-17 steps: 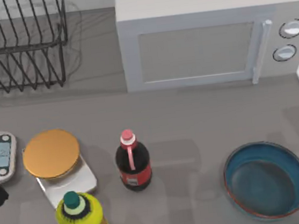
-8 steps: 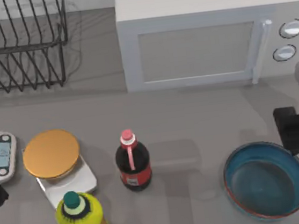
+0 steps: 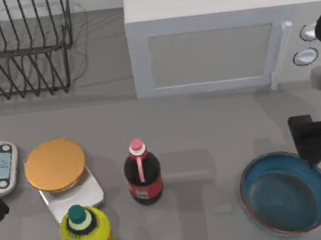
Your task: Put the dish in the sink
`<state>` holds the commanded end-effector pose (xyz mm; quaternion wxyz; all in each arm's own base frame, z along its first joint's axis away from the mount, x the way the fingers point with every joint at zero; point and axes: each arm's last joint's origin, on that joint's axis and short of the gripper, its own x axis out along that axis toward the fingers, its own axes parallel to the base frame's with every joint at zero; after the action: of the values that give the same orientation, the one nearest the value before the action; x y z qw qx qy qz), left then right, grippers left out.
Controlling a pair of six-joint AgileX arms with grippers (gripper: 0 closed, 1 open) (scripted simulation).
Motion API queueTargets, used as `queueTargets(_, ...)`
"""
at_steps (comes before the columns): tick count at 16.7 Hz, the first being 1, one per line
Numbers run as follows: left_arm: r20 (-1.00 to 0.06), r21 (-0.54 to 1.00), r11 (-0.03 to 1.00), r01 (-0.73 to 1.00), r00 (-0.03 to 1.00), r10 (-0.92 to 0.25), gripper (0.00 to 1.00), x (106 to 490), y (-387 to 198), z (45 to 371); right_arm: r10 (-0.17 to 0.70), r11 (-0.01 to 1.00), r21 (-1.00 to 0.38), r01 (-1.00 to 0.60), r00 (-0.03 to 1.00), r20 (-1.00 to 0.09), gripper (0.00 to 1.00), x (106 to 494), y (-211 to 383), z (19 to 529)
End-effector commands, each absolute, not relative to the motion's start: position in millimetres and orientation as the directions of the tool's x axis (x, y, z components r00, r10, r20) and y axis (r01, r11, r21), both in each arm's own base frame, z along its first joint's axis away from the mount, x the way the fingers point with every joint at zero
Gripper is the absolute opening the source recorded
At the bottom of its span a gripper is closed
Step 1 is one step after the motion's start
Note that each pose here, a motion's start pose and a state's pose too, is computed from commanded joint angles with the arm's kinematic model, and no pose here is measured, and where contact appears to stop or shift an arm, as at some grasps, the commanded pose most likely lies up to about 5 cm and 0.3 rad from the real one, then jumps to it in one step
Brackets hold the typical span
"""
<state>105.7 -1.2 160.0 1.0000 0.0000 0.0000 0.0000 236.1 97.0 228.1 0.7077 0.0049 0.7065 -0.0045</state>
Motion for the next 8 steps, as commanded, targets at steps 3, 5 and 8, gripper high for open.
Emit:
queueTargets(3, 0.000, 0.000, 1.000, 0.000, 1.000, 0.000, 1.00, 106, -1, 160, -0.002, 1.000, -0.002, 0.010, -0.004, -1.000, 1.00, 238, 98, 210)
queueTargets(5, 0.000, 0.000, 1.000, 0.000, 1.000, 0.000, 1.00, 106, -1, 160, 0.000, 1.000, 0.000, 0.010, 0.001, -1.000, 1.00, 240, 99, 187)
queueTargets(8, 0.000, 0.000, 1.000, 0.000, 1.000, 0.000, 1.00, 106, -1, 160, 0.005, 1.000, 0.005, 0.010, 0.012, -1.000, 1.00, 240, 99, 152)
